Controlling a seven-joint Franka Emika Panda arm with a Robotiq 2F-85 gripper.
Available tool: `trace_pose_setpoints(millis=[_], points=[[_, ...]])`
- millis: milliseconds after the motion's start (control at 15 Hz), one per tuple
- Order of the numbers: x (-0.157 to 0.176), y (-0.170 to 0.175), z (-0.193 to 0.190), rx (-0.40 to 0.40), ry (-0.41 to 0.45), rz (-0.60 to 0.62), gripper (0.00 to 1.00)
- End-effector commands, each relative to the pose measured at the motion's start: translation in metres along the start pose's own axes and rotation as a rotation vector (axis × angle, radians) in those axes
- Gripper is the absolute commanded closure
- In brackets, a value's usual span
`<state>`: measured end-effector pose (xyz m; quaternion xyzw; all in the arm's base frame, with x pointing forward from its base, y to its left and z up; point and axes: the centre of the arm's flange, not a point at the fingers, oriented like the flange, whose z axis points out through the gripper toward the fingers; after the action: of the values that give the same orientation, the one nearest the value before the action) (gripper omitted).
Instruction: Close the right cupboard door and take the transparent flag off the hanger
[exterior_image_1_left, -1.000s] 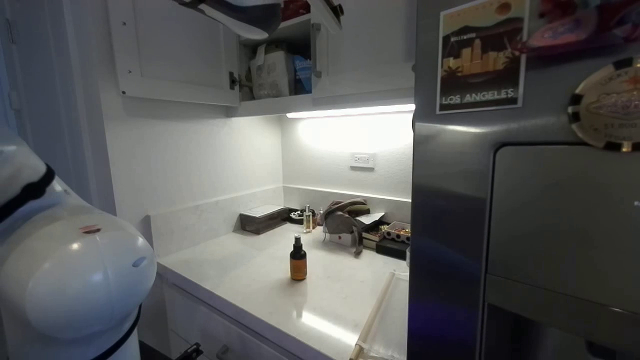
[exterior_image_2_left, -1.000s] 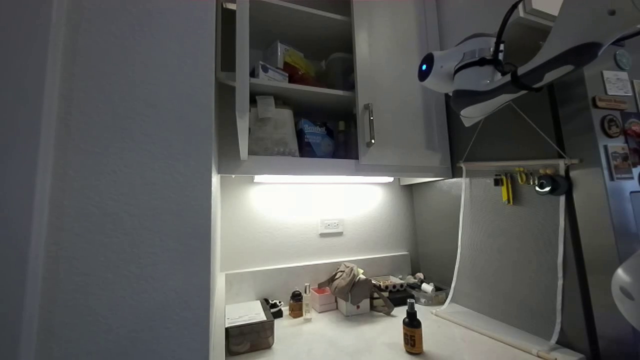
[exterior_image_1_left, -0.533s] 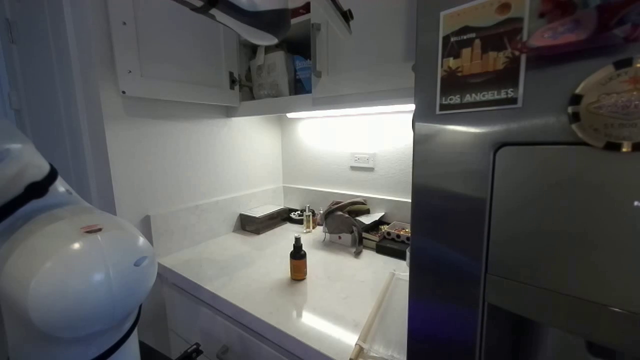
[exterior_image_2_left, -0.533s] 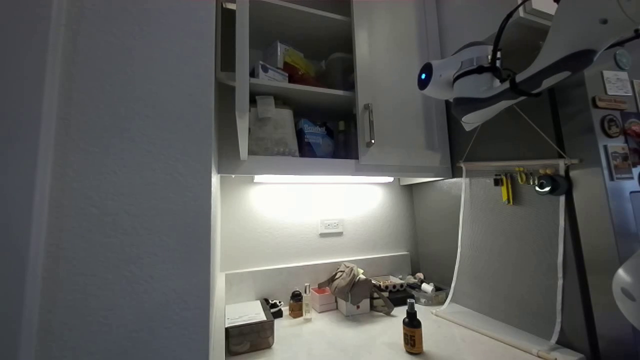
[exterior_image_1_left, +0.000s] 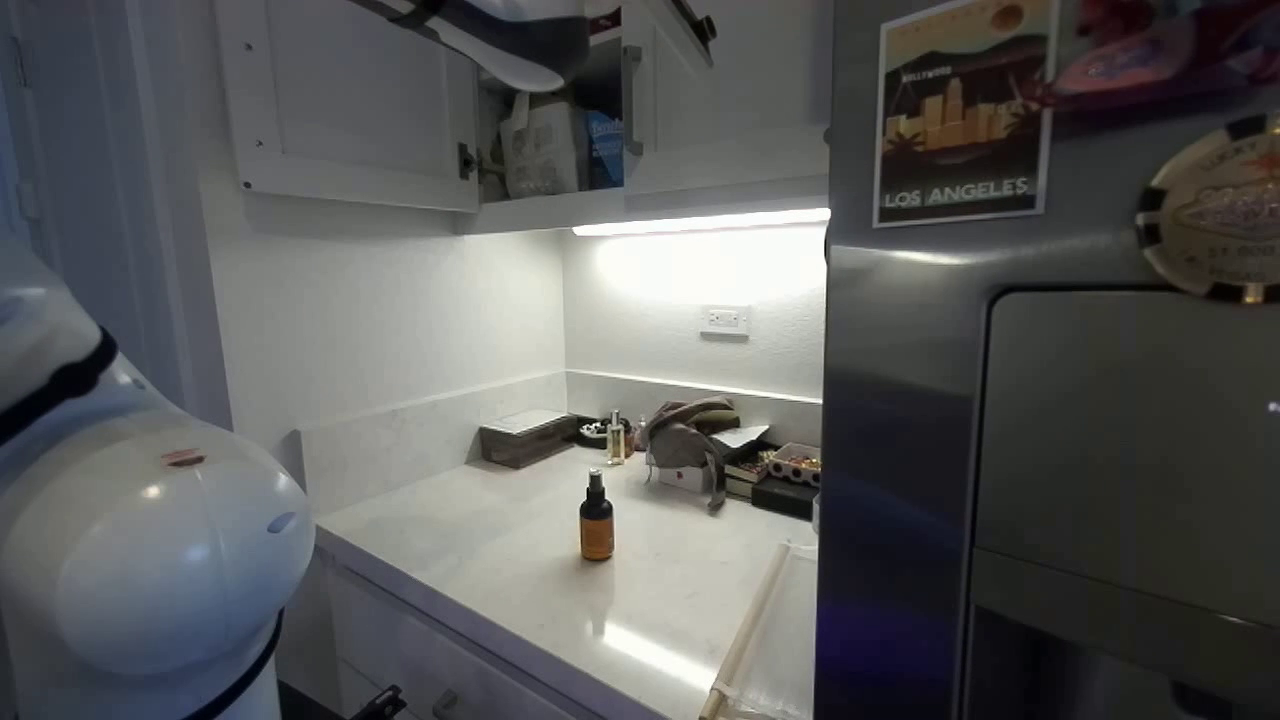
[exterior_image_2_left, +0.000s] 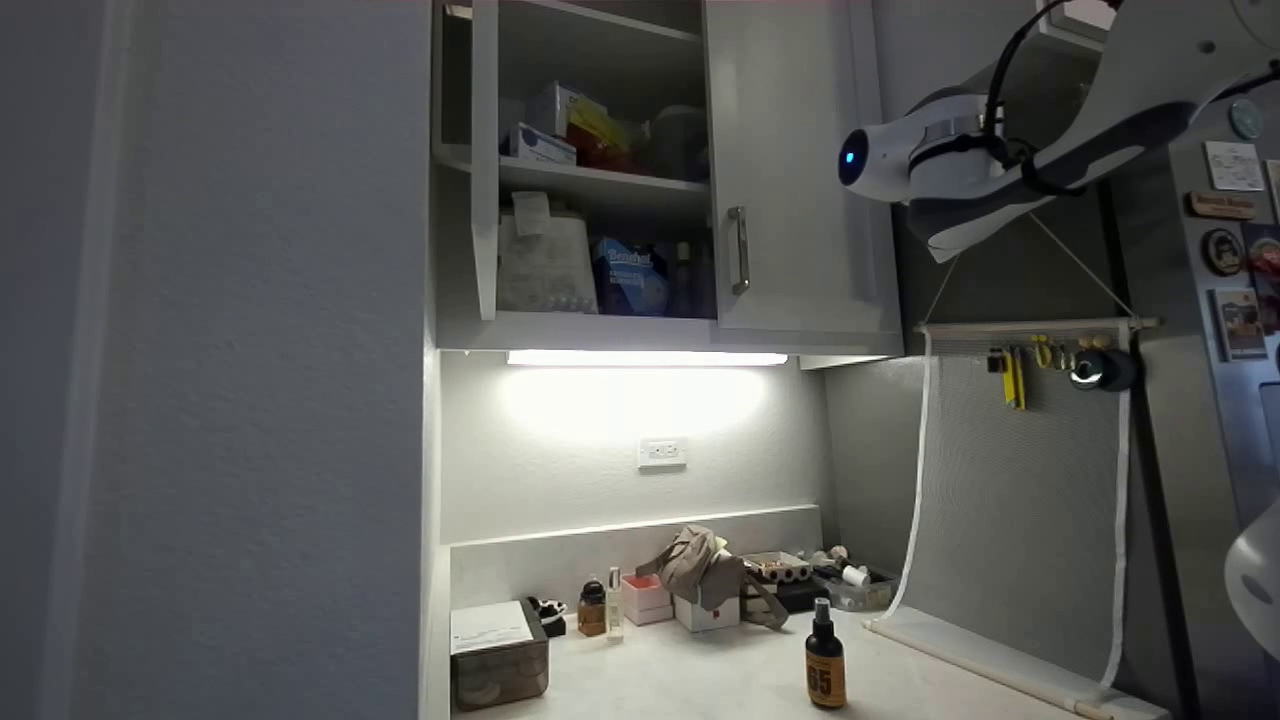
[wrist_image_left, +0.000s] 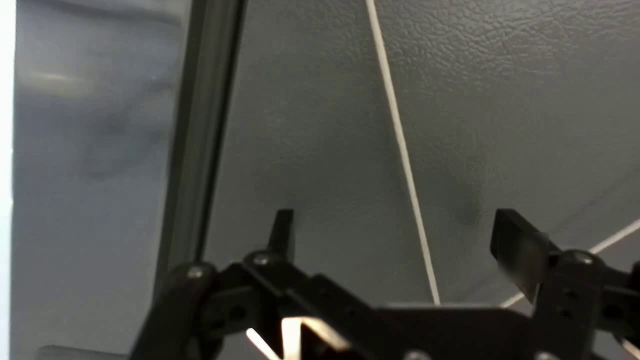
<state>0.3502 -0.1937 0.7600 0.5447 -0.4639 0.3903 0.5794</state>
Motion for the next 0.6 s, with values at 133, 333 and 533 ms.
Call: trace_pose_setpoints(millis=[133, 333, 533], points=[[-0.0008, 0.0001, 0.0025, -0.023, 0.019, 0.022, 0.00], [-0.0005, 0.0012, 0.0045, -0.028, 0.022, 0.024, 0.00], [-0.0002, 0.0017, 0.0057, -0.033, 0.030, 0.025, 0.00]])
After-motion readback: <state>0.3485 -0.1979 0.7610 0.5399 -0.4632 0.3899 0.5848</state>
